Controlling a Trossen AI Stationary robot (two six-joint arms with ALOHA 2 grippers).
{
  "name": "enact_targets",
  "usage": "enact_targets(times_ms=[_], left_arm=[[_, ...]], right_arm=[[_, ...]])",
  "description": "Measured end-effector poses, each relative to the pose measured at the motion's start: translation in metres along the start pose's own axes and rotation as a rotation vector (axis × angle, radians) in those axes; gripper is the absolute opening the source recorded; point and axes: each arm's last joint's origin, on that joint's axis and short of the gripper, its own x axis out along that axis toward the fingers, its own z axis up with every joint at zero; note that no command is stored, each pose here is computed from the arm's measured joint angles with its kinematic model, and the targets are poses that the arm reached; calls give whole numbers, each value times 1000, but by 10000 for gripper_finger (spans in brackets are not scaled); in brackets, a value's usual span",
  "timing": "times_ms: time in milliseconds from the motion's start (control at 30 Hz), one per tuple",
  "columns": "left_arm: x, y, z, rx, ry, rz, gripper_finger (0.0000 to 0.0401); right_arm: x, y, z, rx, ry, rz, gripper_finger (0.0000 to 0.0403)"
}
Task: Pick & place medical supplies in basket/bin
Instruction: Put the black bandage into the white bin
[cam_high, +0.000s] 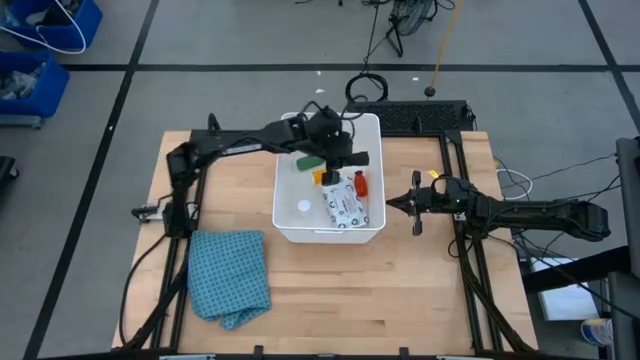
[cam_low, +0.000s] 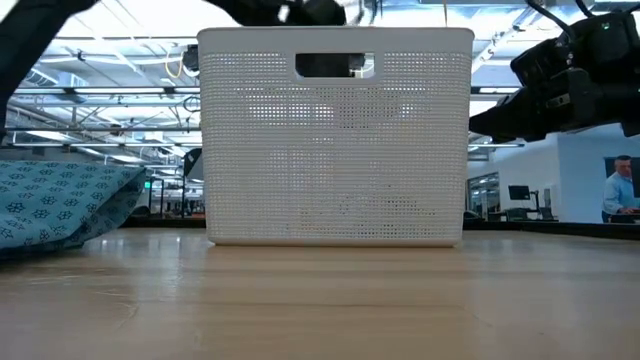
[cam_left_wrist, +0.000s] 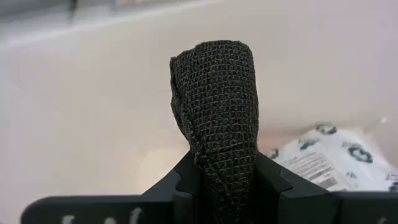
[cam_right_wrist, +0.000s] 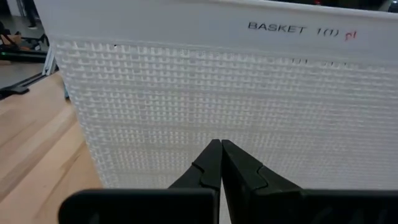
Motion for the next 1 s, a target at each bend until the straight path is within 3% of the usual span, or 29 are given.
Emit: enact_targets(times_ms=[167, 600, 1000], left_arm=[[29, 8, -22, -74, 59, -49, 81], [87, 6, -59, -100, 166, -62, 81], [112, 5, -79, -124, 200, -89, 81]], right_arm=[[0, 0, -1, 18, 9, 3, 0], [0, 0, -1, 1, 15, 5, 0], [0, 0, -1, -24, 14, 4, 0]])
